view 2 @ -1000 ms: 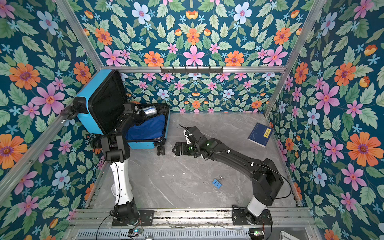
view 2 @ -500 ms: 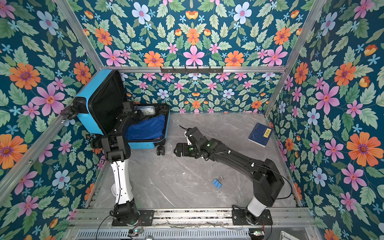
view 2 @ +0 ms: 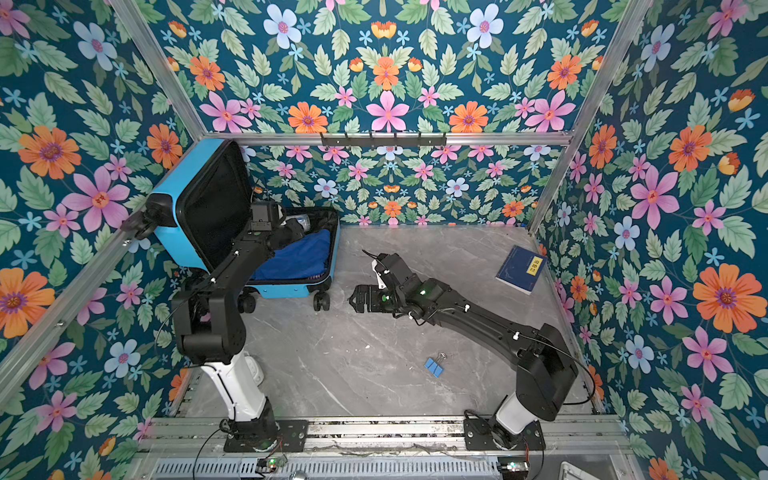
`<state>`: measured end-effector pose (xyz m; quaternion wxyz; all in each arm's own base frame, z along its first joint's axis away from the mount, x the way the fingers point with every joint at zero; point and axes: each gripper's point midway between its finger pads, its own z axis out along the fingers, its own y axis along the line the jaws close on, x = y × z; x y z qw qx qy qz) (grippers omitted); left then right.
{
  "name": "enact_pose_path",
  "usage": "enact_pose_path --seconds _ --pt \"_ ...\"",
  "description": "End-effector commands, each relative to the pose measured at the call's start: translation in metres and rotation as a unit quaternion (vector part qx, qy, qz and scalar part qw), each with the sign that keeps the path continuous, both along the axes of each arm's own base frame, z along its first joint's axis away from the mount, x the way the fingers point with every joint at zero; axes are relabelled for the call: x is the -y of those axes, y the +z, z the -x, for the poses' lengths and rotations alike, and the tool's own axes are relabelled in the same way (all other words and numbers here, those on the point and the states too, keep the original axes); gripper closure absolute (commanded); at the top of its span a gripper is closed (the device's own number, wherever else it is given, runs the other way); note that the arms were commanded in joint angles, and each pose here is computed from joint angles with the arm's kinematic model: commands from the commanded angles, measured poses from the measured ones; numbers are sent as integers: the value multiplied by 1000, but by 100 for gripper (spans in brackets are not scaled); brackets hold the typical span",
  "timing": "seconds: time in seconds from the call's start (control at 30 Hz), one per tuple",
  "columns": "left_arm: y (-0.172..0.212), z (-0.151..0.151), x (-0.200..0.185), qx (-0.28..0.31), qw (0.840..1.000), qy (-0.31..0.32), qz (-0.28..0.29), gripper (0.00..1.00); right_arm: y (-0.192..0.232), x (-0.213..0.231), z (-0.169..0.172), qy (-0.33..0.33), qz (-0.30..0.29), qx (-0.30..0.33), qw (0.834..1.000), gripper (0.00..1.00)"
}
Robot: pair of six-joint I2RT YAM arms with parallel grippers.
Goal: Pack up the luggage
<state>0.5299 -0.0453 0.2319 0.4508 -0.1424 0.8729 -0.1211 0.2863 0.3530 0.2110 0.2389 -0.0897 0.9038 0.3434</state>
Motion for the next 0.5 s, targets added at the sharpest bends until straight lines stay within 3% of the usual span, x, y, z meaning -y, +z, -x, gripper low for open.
enact_pose_path --seconds 0.0,0.23,0.47 --pt "42 34 -1 42 998 10 -53 43 10 1 -5 1 -4 26 1000 1" --pt "135 117 -48 107 986 82 -103 32 20 -4 -4 20 -15 38 999 1" --pt "196 141 -109 123 973 141 -133 24 21 -14 -3 36 -26 30 999 1"
